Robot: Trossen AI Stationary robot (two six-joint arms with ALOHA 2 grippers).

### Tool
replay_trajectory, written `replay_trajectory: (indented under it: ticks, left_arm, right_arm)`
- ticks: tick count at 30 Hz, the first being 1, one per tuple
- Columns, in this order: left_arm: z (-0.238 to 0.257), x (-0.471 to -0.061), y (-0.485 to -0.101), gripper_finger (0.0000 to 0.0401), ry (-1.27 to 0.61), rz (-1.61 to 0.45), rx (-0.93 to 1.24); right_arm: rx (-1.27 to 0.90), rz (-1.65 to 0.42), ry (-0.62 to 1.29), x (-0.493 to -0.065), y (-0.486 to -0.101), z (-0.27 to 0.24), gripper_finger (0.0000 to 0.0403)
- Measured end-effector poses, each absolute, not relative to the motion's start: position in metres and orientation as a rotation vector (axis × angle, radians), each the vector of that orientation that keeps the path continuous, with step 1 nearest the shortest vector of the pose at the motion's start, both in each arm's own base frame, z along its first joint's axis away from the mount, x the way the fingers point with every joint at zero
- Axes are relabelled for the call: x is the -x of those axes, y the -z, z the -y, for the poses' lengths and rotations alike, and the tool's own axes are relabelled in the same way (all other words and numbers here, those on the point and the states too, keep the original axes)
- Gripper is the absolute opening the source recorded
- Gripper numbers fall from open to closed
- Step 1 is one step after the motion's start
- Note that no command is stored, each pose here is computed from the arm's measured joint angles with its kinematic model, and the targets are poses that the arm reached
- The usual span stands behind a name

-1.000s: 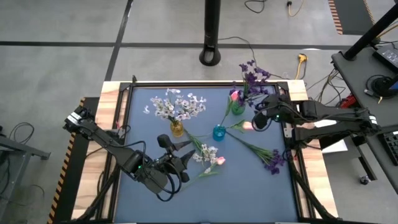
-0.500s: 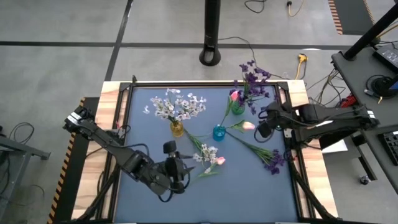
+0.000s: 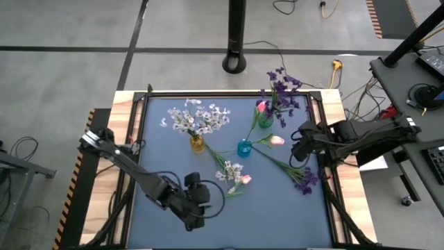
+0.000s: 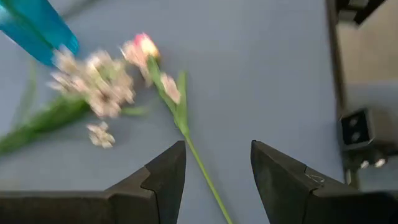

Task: Sort flowers into vase by color
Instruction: Put the pink tulip into the blue flower vase

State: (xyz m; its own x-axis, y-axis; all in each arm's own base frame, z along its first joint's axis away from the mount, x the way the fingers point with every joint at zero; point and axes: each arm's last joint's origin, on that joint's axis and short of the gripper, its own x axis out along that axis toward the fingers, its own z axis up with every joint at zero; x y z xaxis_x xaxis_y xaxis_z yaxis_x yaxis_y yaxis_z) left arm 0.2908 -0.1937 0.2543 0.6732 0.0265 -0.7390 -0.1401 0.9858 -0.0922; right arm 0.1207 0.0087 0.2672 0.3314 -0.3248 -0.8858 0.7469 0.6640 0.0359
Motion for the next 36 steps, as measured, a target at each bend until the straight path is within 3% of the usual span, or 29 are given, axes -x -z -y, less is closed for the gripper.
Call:
replay_trajectory:
  ticks: [13, 22, 28, 36]
  left_arm:
    - [0.211, -0.31, -0.173, 0.021, -0.219, -0.998, 0.089]
    - [0.215, -0.316, -0.135, 0.0207, -0.252, -1.057, 0.045]
    - [0.218, -0.318, -0.127, 0.0153, -0.251, -1.064, 0.043]
    - [0.218, -0.317, -0.128, 0.002, -0.247, -1.072, 0.037]
  right_arm:
    - [-0.519, -1.015, 0.703, -0.117, -0.255, -0.026, 0.0311]
    - [-0.544, -0.999, 0.677, -0.117, -0.242, -0.036, 0.0305]
    - [-0.565, -0.955, 0.607, -0.123, -0.235, -0.043, 0.0297]
    - [-0.543, -0.969, 0.592, -0.126, -0.232, -0.048, 0.0298]
